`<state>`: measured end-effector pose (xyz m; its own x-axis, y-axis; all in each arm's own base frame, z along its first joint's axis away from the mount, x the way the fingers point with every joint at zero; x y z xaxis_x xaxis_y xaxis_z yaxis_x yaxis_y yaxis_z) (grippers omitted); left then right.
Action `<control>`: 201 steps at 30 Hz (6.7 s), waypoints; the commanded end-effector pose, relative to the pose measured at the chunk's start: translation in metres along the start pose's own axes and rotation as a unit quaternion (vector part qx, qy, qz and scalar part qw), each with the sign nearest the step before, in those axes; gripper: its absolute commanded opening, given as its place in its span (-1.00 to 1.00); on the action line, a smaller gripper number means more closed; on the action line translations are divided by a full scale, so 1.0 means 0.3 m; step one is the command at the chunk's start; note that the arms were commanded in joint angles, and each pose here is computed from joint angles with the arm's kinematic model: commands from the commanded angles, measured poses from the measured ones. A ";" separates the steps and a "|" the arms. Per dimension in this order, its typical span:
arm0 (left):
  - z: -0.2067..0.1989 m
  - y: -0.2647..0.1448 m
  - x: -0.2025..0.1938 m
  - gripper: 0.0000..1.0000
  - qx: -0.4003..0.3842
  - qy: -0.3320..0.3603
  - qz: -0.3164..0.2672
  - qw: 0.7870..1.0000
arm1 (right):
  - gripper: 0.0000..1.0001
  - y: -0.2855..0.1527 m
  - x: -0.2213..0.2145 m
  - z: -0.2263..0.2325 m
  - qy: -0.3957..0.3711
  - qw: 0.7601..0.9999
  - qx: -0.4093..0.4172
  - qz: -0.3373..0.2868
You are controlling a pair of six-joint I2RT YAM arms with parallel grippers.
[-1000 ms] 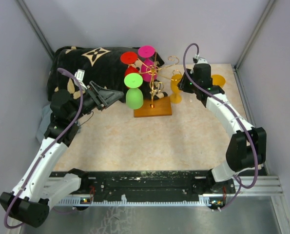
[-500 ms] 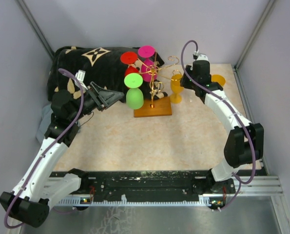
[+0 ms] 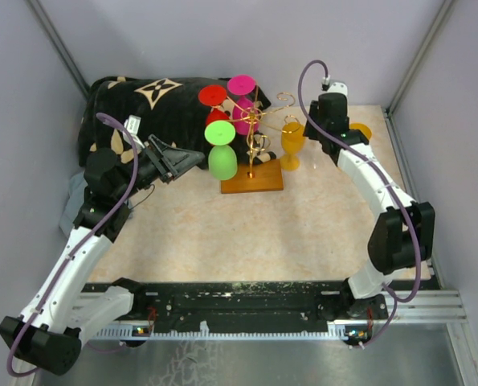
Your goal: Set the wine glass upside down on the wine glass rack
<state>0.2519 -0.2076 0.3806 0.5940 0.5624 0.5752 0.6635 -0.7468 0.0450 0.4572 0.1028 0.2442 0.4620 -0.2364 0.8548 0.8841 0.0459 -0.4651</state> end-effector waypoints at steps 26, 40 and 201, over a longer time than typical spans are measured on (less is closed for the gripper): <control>-0.043 -0.033 0.010 0.05 -0.014 0.036 -0.010 0.999 | -0.36 0.118 0.020 -0.098 -0.029 0.996 -0.080 0.019; -0.034 -0.034 0.004 0.05 -0.012 0.035 -0.007 0.999 | -0.50 0.194 -0.030 -0.108 -0.041 0.994 -0.088 0.045; -0.564 -0.232 0.008 -1.00 -0.374 -0.039 0.017 0.926 | -0.21 -0.897 0.054 0.310 0.066 0.865 0.434 -0.244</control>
<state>0.1260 -0.2087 0.5147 0.6980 0.5417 0.4684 0.1289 -0.7384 0.6619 0.2154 0.2055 0.4155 0.1518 -0.5461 0.8238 0.5544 0.7371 0.3864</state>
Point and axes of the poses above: each gripper's point midway between its finger pads, its own y axis out along the fingers, its own z axis along the line the jaws close on, x = y × z, the point moved 1 cm from there along -y, back along the fingers, and after that the axes turned 3 degrees about y, right-handed, at the moved point
